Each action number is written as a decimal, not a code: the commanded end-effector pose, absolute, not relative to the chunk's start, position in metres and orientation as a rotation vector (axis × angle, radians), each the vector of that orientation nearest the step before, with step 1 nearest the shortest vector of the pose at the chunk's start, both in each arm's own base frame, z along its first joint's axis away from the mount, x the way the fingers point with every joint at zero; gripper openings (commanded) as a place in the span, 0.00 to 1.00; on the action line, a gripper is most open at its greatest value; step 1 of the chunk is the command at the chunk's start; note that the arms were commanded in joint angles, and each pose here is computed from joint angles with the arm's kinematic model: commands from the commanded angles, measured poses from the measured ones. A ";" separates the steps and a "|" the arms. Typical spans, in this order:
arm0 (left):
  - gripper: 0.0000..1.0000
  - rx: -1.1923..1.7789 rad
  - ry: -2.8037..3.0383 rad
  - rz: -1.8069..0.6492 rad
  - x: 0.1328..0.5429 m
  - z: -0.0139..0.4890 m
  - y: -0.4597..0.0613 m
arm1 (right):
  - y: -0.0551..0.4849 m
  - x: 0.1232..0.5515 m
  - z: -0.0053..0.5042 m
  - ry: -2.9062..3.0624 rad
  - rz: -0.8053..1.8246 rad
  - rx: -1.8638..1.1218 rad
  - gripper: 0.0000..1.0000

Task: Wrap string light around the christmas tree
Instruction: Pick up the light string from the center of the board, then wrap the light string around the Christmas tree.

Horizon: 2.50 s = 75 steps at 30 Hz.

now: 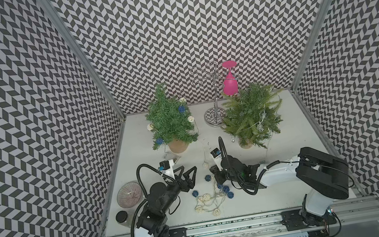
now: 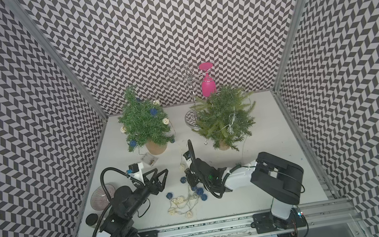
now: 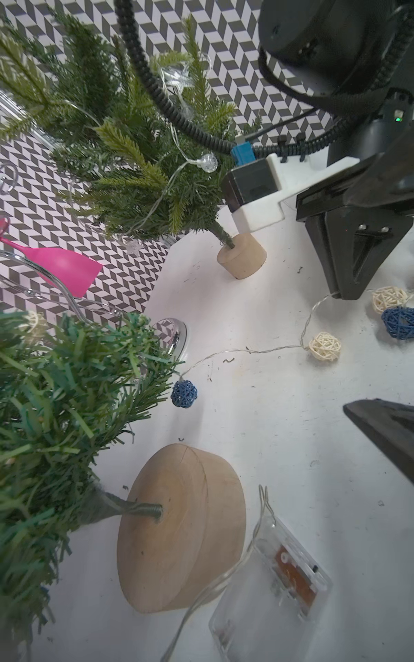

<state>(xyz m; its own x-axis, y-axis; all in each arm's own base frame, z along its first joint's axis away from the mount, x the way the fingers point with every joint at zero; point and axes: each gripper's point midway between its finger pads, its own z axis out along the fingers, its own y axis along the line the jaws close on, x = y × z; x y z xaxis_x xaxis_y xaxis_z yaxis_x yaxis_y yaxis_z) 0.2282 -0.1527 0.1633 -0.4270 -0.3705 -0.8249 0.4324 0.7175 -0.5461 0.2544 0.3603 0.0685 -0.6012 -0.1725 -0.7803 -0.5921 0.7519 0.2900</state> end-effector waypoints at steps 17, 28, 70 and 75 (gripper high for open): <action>0.73 0.127 1.752 -0.943 0.218 0.174 -0.160 | 0.389 0.242 0.161 1.942 0.980 -0.594 0.00; 0.68 0.248 1.676 -1.051 0.200 0.186 -0.174 | 0.408 0.236 0.245 1.783 1.060 -0.584 0.00; 0.54 0.222 1.672 -0.740 0.216 0.161 -0.187 | 0.416 0.225 0.320 1.614 1.233 -0.510 0.00; 0.48 0.241 1.660 -0.747 0.219 0.171 -0.194 | 0.413 0.220 0.335 1.572 1.261 -0.513 0.00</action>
